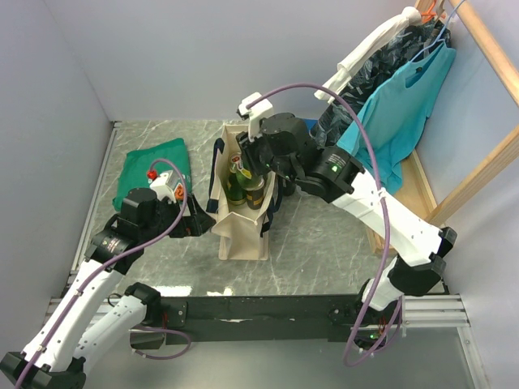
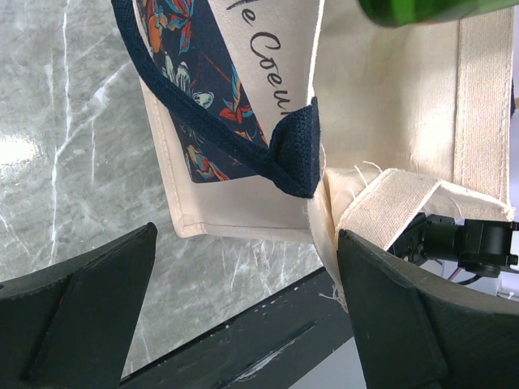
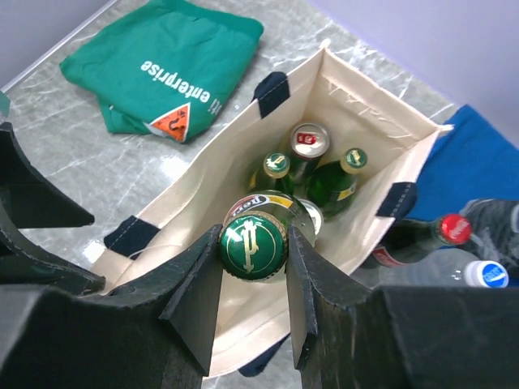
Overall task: Take the beverage out of the canvas bag
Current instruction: Take out the drink from the canvas bag, then place the drink at the center of the board.
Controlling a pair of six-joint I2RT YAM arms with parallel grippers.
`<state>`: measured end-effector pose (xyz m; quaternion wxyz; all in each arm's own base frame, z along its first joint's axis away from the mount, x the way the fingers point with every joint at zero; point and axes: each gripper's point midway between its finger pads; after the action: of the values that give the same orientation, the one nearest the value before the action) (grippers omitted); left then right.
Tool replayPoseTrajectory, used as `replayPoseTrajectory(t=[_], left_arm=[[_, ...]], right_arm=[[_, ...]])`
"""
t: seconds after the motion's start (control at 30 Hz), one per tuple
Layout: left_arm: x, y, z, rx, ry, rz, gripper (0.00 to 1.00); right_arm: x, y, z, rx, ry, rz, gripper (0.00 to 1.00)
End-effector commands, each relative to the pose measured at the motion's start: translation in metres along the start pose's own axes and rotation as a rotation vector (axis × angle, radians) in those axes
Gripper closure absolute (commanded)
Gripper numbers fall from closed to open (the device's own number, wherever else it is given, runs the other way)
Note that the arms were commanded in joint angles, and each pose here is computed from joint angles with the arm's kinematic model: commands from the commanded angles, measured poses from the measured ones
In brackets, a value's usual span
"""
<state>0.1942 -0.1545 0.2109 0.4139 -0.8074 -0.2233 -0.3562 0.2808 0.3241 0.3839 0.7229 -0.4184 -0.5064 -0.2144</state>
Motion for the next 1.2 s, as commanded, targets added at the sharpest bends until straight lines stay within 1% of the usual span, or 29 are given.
replayPoseTrajectory(t=[0.0,0.67,0.93,1.17], left_arm=[[0.004,-0.001,0.001,0.006,-0.001,-0.021,0.01],[0.005,0.000,0.002,0.006,-0.003,-0.022,0.01],[0.005,0.000,0.003,0.007,-0.004,-0.021,0.01],[0.005,0.001,0.003,0.006,-0.006,-0.017,0.01]], right_arm=[[0.098,-0.063,-0.004,0.021,0.056,-0.340,1.00],[0.121,-0.101,-0.044,-0.148,0.062,-0.466,1.00],[0.122,-0.109,-0.059,-0.222,0.064,-0.486,1.00],[0.113,-0.114,-0.075,-0.292,0.077,-0.488,1.00]])
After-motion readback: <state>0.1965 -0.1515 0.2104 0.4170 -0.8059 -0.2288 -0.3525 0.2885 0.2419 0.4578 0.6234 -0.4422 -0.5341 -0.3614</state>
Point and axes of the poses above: each gripper's point midway between its finger pads, its own y axis out along the fingers, its own z axis along the line the jaws close on, x = y × z, and after that the axes turned 12 degrees about y, right-handed
